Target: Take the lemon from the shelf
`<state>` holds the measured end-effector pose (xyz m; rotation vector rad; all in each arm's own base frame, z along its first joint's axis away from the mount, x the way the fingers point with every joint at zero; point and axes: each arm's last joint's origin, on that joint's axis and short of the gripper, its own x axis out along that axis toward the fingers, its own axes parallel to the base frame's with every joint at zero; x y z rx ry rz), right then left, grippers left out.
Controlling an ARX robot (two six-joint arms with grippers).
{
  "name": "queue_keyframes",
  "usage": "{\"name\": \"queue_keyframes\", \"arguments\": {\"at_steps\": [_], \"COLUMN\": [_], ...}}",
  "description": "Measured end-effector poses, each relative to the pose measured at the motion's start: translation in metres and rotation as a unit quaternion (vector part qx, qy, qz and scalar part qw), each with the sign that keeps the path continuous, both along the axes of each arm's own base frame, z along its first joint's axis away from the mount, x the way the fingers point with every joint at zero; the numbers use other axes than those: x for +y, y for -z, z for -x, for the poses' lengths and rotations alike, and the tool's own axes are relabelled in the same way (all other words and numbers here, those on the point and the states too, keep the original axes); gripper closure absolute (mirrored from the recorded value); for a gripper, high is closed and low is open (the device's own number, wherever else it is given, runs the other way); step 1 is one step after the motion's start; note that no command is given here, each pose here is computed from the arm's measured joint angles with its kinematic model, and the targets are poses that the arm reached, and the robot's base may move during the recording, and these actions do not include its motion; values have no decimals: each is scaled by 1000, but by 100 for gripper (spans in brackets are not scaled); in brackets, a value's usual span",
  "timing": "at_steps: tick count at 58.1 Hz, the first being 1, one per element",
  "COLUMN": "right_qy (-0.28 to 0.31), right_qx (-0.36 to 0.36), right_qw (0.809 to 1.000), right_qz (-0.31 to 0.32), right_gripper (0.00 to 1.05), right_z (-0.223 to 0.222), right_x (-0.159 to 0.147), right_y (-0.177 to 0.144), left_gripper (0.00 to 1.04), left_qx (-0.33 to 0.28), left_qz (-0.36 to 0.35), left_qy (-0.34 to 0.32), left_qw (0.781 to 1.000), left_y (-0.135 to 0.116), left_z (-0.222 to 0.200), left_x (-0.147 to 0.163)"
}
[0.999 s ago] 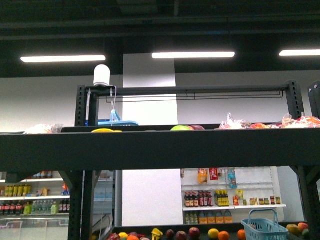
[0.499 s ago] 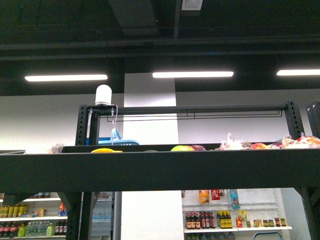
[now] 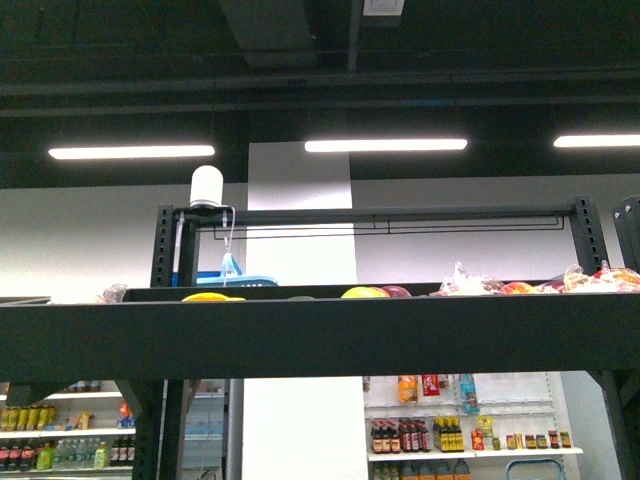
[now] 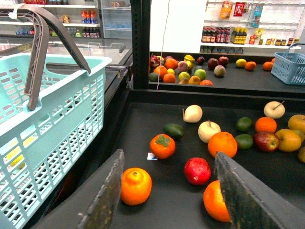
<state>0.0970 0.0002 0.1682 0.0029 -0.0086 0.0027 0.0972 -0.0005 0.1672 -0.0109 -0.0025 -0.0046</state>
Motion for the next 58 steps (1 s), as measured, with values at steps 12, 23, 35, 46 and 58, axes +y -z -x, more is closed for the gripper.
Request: {"name": "queue_keyframes", "arguments": {"at_steps": [12, 23, 35, 46, 58], "right_qy": [0, 0, 0, 0, 0], "right_qx": [0, 0, 0, 0, 0], "right_qw": [1000, 1000, 1000, 1000, 1000], "right_qz": [0, 0, 0, 0, 0], "right_gripper": [7, 7, 7, 7, 7], "right_z": [0, 0, 0, 0, 0], "right_x": [0, 0, 0, 0, 0], "right_y": [0, 0, 0, 0, 0], "left_gripper": [8, 8, 8, 8, 8], "left_qx": [0, 0, 0, 0, 0], "left_qz": [-1, -1, -1, -1, -1], "left_qy": [0, 0, 0, 0, 0], "left_qw": [1000, 1000, 1000, 1000, 1000], "left_y": [0, 0, 0, 0, 0], "left_z": [0, 0, 0, 0, 0], "left_x": [0, 0, 0, 0, 0]}}
